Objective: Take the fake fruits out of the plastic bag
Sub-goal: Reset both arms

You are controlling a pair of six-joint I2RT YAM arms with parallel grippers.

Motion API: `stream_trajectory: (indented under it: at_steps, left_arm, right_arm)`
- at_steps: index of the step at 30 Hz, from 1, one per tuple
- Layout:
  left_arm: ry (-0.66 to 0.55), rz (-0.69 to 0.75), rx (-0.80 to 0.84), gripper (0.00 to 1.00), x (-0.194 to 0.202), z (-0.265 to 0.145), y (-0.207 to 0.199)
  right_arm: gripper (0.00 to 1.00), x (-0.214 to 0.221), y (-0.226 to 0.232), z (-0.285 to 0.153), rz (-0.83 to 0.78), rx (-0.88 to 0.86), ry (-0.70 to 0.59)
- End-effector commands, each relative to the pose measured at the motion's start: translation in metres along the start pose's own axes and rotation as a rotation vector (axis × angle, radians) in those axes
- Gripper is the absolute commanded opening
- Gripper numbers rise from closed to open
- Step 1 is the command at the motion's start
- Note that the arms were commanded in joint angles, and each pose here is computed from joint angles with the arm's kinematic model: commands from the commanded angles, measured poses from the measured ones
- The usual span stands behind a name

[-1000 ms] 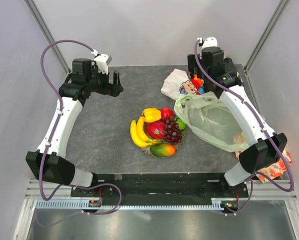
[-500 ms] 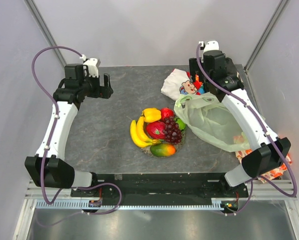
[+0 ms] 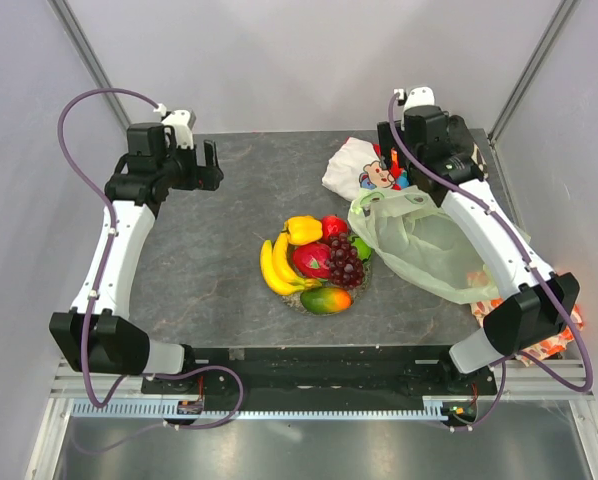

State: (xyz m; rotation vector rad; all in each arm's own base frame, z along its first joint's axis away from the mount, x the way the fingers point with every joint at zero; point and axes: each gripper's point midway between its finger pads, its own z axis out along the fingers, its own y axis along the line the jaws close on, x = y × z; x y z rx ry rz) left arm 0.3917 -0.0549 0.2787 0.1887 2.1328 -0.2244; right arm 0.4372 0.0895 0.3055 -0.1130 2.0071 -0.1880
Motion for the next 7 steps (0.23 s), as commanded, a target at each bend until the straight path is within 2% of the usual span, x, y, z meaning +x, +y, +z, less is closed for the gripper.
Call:
stream_trajectory:
  at_steps: [1,7]
  left_arm:
    - [-0.090,-0.028,0.015,0.99,-0.0309,-0.0053,-0.0048]
    - [-0.091,-0.034,0.037,0.99,-0.0345,-0.0025,-0.0083]
  right_arm:
    - [0.98,-0.0131,-0.0130,-0.0095,-0.019,0.042,-0.058]
    - [0.98,-0.0130,-0.0073,-0.0045,-0.020,0.025,-0.046]
